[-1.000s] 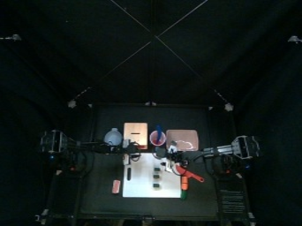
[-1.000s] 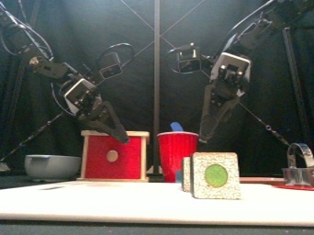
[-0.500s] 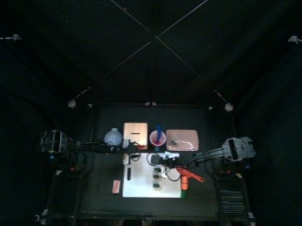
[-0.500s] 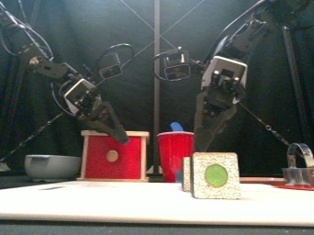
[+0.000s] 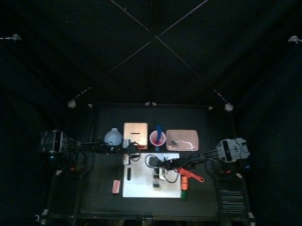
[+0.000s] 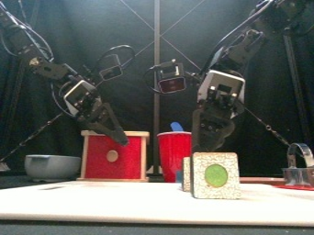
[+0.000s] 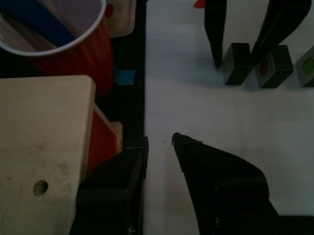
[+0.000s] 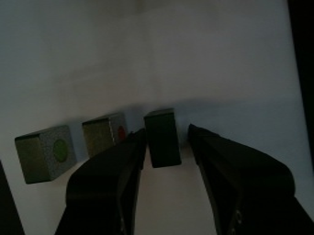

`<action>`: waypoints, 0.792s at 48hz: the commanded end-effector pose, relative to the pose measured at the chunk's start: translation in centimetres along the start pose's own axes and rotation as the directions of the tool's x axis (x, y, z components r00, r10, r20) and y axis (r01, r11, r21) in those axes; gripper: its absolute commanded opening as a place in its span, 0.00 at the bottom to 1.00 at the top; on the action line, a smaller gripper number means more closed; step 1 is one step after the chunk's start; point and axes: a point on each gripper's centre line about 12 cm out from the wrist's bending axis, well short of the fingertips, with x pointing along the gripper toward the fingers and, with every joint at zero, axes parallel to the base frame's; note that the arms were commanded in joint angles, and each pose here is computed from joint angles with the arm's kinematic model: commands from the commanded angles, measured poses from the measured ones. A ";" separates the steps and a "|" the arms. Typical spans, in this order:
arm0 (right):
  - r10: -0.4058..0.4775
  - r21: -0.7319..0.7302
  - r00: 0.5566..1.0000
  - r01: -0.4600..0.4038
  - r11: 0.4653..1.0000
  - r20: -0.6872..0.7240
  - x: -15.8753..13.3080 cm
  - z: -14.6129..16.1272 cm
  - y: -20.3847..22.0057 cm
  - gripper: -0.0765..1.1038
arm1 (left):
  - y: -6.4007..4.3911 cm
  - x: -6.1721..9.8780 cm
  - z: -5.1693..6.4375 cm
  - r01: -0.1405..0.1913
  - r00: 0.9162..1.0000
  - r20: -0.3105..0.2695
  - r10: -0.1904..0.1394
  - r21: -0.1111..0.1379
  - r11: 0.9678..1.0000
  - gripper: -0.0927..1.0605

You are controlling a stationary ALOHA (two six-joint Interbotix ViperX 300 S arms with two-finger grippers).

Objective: Place sushi on board then cut the sushi with the knife then place the pieces on the plate
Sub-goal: Place the 4 sushi pieces on the plate

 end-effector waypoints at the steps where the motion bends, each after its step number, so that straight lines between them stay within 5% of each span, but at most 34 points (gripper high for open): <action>1: 0.018 0.023 0.998 -0.019 1.000 0.058 -1.5 1.7 0.2 0.53 | 0.1 0.0 0.8 -0.003 1.000 0.024 0.003 0.001 1.000 0.69; 23: -0.094 0.207 0.995 0.085 0.975 0.036 -8.9 -1.6 -7.5 0.49 | 0.1 0.1 0.7 -0.002 1.000 0.021 0.002 0.002 1.000 0.69; 38: -0.266 0.418 0.960 0.209 0.884 0.083 -14.3 -5.1 -15.7 0.50 | 0.1 0.2 0.9 -0.003 1.000 0.024 0.003 0.002 1.000 0.69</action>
